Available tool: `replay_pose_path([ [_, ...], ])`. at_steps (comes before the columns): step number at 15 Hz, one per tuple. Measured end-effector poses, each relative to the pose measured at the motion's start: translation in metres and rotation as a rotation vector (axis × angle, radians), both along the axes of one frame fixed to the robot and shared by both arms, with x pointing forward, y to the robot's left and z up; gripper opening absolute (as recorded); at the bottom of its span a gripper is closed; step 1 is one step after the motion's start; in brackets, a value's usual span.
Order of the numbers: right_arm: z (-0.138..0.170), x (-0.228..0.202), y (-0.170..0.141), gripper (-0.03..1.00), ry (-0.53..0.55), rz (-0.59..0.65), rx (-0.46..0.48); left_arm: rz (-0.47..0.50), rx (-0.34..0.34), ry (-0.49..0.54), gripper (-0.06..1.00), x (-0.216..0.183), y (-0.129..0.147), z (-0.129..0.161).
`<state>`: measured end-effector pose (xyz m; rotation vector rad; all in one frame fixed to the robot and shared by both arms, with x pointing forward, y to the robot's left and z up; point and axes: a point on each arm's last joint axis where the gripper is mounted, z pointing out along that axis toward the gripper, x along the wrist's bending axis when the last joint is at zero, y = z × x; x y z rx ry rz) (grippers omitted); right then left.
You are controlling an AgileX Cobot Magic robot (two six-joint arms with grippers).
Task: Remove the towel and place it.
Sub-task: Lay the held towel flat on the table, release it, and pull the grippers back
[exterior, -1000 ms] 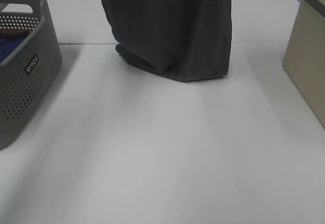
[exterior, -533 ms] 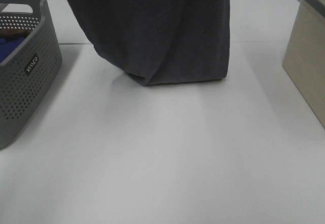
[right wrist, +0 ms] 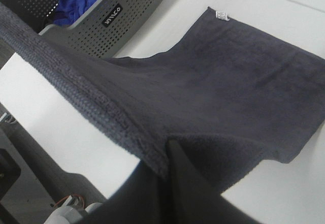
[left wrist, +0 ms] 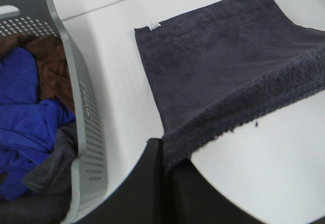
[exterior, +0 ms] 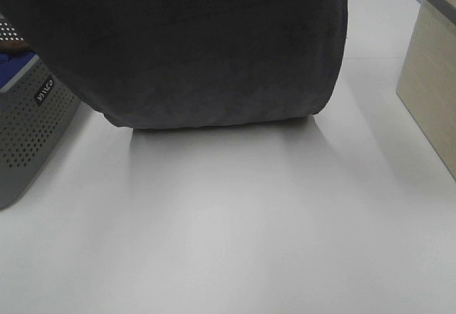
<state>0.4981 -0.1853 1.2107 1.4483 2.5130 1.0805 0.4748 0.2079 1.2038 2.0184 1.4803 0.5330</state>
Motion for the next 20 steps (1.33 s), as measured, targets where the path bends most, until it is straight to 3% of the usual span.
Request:
replay_pose_path([
  [4,-0.025,-0.035,-0.010,0.01,0.085,-0.014,-0.028,-0.047,-0.070,0.130,0.00,-0.029,0.000,-0.038],
  [8,-0.058,-0.063,-0.020,0.01,0.177,-0.030,-0.068,-0.116,-0.114,0.225,0.00,-0.046,-0.003,-0.062],
  [13,-0.099,-0.087,-0.027,0.01,0.297,-0.032,-0.104,-0.167,-0.157,0.418,0.00,-0.063,-0.008,-0.110],
  [17,-0.143,-0.100,-0.028,0.01,0.462,-0.033,-0.118,-0.157,-0.170,0.554,0.00,-0.075,-0.008,-0.145],
  [20,-0.173,-0.109,-0.030,0.01,0.536,-0.060,-0.114,-0.185,-0.141,0.636,0.00,-0.088,-0.012,-0.166],
])
